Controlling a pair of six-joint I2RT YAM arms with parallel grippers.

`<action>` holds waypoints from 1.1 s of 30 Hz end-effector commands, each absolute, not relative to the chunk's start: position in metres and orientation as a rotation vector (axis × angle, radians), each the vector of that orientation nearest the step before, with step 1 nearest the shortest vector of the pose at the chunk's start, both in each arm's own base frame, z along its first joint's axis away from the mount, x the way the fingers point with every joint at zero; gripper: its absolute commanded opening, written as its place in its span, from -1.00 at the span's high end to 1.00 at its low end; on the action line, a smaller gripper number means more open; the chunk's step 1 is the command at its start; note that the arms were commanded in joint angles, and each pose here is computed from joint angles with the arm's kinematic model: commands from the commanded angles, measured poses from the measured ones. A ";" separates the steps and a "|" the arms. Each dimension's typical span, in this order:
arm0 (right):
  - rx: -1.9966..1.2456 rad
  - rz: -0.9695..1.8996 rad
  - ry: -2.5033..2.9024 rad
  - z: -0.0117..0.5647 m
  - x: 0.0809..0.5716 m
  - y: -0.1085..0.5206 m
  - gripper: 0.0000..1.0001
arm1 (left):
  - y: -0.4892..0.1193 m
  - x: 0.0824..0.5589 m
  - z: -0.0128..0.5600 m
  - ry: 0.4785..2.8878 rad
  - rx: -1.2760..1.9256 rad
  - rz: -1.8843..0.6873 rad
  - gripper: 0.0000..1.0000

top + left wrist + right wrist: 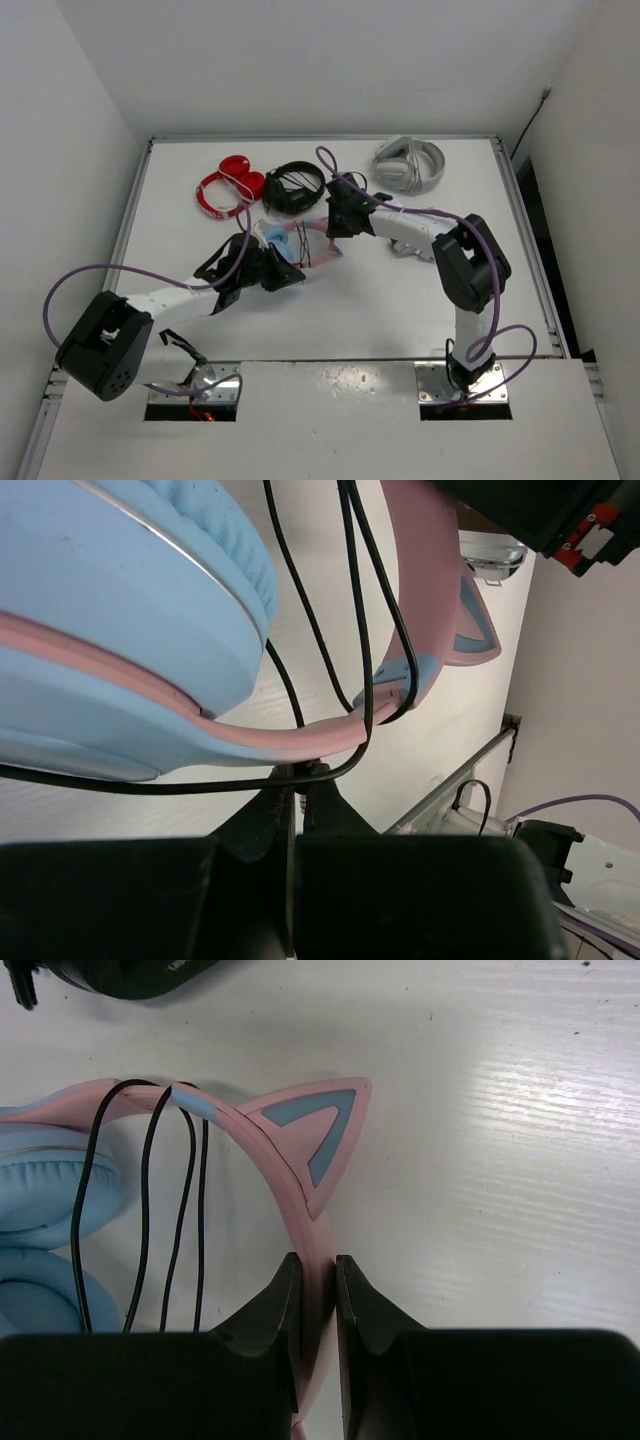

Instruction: Wrap the headphones

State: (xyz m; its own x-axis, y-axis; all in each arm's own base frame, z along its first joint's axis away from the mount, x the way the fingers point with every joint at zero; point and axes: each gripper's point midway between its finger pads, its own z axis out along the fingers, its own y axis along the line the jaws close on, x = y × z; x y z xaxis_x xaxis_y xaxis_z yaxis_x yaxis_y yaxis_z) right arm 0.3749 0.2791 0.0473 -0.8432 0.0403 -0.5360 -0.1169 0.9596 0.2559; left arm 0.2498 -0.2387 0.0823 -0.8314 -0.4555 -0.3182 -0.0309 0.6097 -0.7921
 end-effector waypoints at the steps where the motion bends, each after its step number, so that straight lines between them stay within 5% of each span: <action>1: -0.032 0.438 2.445 0.058 0.391 0.299 1.00 | -0.240 0.252 0.093 2.303 -0.398 -1.187 1.00; 17: -0.095 0.469 2.479 0.016 0.365 0.317 1.00 | -0.217 0.249 0.057 2.388 -0.566 -1.112 1.00; 19: -0.097 0.460 2.492 0.009 0.360 0.313 0.81 | -0.217 0.250 0.055 2.389 -0.567 -1.111 1.00; 26: -0.113 0.506 2.497 0.014 0.351 0.314 -0.30 | -0.216 0.252 0.049 2.400 -0.579 -1.110 1.00; 33: -0.153 0.548 2.451 0.045 0.348 0.315 -0.62 | -0.215 0.250 0.043 2.420 -0.577 -1.094 0.96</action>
